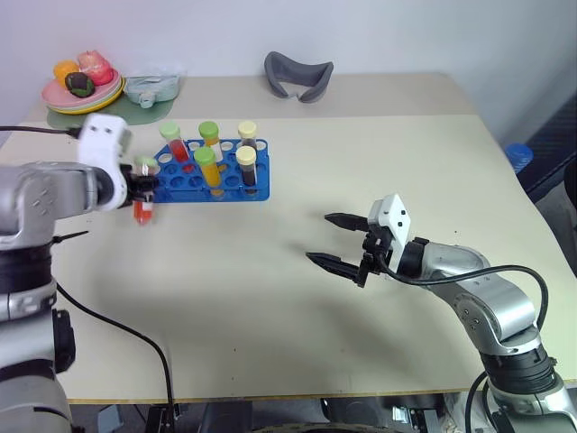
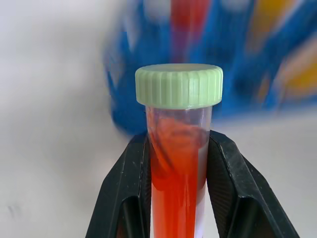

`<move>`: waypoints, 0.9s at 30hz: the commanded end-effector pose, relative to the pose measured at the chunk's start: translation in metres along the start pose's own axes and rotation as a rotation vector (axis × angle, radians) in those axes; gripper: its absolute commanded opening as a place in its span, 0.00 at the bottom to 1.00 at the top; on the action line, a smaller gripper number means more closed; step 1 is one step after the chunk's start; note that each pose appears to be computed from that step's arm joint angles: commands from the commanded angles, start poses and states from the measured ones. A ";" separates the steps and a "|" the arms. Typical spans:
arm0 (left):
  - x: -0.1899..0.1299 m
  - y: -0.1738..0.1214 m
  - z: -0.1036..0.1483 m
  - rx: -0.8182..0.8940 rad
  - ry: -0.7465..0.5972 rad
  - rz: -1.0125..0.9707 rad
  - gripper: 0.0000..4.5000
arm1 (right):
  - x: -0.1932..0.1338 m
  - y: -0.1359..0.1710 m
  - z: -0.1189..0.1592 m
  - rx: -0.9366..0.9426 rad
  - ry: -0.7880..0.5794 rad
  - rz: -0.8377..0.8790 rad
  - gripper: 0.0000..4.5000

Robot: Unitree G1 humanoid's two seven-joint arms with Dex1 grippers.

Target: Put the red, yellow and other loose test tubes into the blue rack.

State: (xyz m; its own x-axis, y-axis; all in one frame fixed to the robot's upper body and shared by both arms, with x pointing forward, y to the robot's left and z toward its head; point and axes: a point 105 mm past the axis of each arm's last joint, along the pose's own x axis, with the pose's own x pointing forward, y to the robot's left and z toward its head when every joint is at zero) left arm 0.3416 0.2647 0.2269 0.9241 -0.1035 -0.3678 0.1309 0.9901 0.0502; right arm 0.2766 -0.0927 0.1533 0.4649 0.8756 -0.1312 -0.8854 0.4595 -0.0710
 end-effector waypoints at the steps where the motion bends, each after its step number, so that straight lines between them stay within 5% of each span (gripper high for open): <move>1: -0.040 0.016 0.034 0.030 -0.391 0.088 0.27 | 0.001 0.005 0.012 -0.031 -0.036 0.032 1.00; 7: -0.035 0.021 0.049 0.135 -0.804 0.353 0.27 | 0.019 0.003 0.019 -0.030 -0.071 0.067 1.00; 12: -0.006 -0.015 0.039 0.119 -0.981 0.274 0.27 | 0.026 0.006 0.023 -0.032 -0.088 0.087 1.00; 19: 0.040 -0.036 0.014 0.012 -0.954 0.165 0.27 | 0.022 0.007 0.024 -0.035 -0.095 0.061 1.00; 27: 0.056 -0.034 -0.009 -0.017 -0.897 0.165 0.27 | 0.016 0.008 0.023 -0.032 -0.093 0.028 1.00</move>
State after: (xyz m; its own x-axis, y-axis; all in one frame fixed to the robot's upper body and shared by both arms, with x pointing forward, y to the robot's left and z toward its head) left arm 0.3899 0.2224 0.1871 0.8876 0.0024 0.4606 -0.0139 0.9997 0.0216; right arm 0.2820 -0.0707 0.1607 0.4372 0.8962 -0.0753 -0.8991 0.4335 -0.0606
